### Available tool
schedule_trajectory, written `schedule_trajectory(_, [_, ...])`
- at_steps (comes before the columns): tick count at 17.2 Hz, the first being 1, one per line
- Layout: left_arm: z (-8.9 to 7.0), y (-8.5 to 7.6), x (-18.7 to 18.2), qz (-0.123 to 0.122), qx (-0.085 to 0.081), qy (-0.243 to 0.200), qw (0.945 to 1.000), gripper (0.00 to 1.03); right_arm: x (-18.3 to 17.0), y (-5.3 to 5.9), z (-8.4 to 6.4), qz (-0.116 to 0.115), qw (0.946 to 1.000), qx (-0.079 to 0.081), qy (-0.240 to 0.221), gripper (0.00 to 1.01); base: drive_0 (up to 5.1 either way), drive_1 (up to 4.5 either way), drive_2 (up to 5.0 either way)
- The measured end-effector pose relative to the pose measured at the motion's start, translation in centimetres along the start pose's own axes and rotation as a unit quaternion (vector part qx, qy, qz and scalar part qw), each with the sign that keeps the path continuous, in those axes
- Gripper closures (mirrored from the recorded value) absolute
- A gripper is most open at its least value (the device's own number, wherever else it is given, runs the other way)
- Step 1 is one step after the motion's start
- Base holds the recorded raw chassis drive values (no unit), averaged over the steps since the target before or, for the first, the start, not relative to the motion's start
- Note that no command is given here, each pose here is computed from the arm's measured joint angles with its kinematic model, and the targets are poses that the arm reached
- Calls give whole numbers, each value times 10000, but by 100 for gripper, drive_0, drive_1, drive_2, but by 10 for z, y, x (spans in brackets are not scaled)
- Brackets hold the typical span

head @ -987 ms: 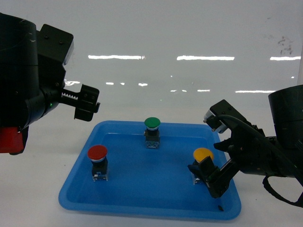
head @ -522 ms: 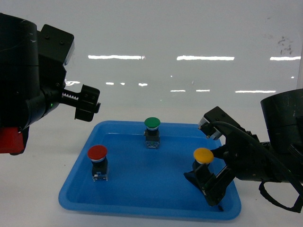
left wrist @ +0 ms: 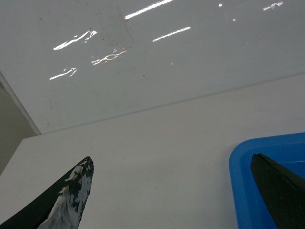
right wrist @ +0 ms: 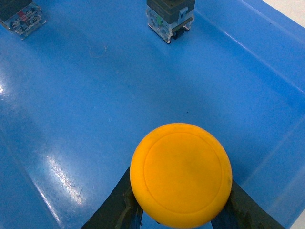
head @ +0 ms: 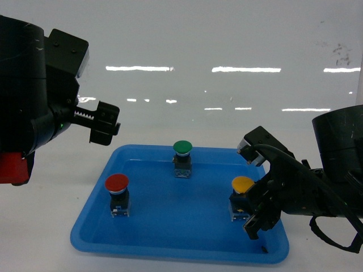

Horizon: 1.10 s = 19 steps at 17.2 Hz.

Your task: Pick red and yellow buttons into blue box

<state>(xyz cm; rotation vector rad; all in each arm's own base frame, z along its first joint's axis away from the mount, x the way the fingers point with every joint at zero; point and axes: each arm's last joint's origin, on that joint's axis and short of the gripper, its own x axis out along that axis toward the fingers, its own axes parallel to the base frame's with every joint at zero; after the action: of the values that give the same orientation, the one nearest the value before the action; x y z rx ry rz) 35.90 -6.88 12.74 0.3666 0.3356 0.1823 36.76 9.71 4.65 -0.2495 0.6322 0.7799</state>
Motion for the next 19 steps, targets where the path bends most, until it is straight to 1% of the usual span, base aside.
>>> schedule_trajectory(2, [0, 0, 0, 0, -1, -2, 10000, 5, -2, 0, -1, 7, 10000, 73, 2, 72, 0, 0, 0])
schedule_trajectory(3, [0, 0, 0, 0, 0, 0, 10000, 5, -7, 2, -1, 11, 9999, 158, 20, 72, 0, 0, 0])
schedule_trajectory(4, [0, 0, 0, 2, 0, 0, 10000, 5, -16, 4, -1, 3, 9995, 318, 40, 72, 0, 0, 0])
schedule_trajectory(5, [0, 0, 0, 0, 0, 0, 10000, 5, -26, 3, 1, -26, 9989, 462, -19, 72, 0, 0, 0])
schedule_trajectory(6, [0, 0, 0, 0, 0, 0, 10000, 5, -41, 3, 10, -101, 9980, 601, -191, 72, 0, 0, 0])
schedule_trajectory(7, [0, 0, 0, 0, 0, 0, 10000, 5, -54, 2, 19, -154, 9969, 679, -365, 72, 0, 0, 0])
schedule_trajectory(9, [0, 0, 0, 0, 0, 0, 10000, 5, -87, 2, 35, -254, 9930, 914, -707, 72, 0, 0, 0])
schedule_trajectory(10, [0, 0, 0, 0, 0, 0, 10000, 5, -100, 2, 38, -269, 9913, 1018, -785, 72, 0, 0, 0])
schedule_trajectory(12, [0, 0, 0, 2, -1, -1, 10000, 5, -132, 3, 40, -405, 9865, 1259, -966, 72, 0, 0, 0])
schedule_trajectory(13, [0, 0, 0, 0, 0, 0, 10000, 5, -147, 5, 40, -462, 9852, 1305, -1015, 72, 0, 0, 0])
schedule_trajectory(14, [0, 0, 0, 0, -1, -2, 10000, 5, -159, 8, 38, -429, 9845, 1316, -1074, 72, 0, 0, 0])
schedule_trajectory(15, [0, 0, 0, 0, 0, 0, 10000, 5, -165, 11, 37, -447, 9850, 1271, -1079, 72, 0, 0, 0])
schedule_trajectory(16, [0, 0, 0, 0, 0, 0, 10000, 5, -166, 10, 37, -455, 9854, 1218, -1096, 72, 0, 0, 0])
schedule_trajectory(19, [0, 0, 0, -3, 1, -1, 10000, 5, -165, 10, 36, -447, 9860, 1202, -1065, 72, 0, 0, 0])
